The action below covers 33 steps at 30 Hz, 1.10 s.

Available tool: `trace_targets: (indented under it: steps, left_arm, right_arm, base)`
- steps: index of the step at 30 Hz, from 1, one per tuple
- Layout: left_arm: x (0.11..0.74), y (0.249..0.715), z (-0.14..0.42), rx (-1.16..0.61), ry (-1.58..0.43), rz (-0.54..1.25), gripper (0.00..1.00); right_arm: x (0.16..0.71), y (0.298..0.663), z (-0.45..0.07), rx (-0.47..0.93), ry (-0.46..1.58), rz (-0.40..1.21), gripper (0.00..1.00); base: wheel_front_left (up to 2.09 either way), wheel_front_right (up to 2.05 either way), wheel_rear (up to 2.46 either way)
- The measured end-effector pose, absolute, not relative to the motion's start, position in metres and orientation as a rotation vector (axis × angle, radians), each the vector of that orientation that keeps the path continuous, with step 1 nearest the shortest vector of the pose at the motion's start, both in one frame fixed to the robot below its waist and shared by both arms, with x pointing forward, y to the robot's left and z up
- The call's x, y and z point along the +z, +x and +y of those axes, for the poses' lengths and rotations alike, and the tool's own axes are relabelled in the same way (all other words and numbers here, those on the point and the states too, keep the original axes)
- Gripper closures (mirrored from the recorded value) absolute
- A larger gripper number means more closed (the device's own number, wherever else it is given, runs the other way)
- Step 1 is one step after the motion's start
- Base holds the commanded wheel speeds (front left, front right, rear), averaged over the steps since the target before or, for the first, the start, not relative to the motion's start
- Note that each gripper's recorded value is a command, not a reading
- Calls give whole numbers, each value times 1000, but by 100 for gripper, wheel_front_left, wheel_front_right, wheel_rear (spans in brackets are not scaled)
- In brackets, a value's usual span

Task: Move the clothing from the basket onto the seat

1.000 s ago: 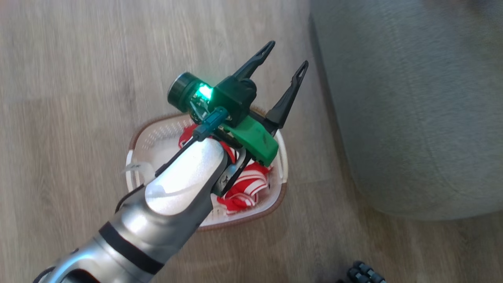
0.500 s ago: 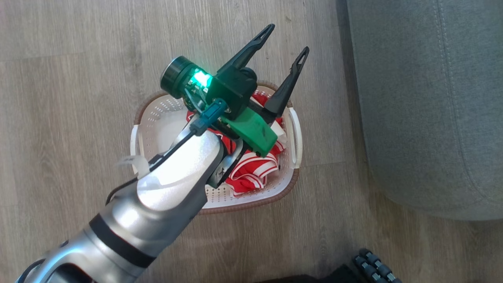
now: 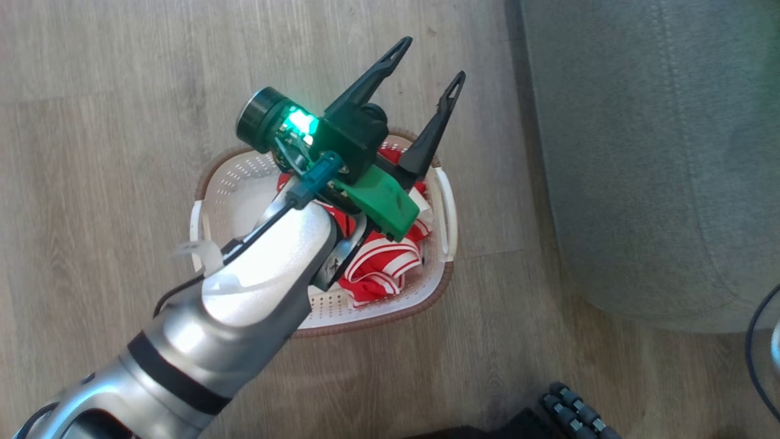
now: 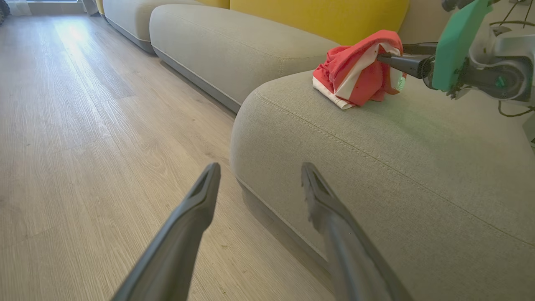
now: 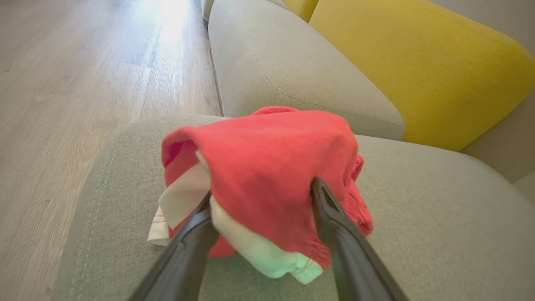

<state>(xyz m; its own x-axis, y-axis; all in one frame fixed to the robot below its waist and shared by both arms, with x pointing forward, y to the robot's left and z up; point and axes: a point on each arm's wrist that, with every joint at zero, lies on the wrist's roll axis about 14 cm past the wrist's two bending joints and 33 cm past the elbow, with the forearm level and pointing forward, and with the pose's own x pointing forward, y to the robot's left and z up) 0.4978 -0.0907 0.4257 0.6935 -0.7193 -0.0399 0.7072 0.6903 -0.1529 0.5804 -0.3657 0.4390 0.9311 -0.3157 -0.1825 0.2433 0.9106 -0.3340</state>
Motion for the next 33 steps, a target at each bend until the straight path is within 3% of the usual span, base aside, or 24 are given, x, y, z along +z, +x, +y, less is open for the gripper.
trace_targets:
  steps: [20,33]
  left_arm:
    - [472,498,-63,-674,-163,30,0]
    - [493,464,47,-318,-196,31,0]
  right_arm:
    - [516,550,-308,-147,-252,-11,0]
    - [554,507,-223,9,-101,-140,0]
  base:
    - [0,0,0]
    - [0,0,0]
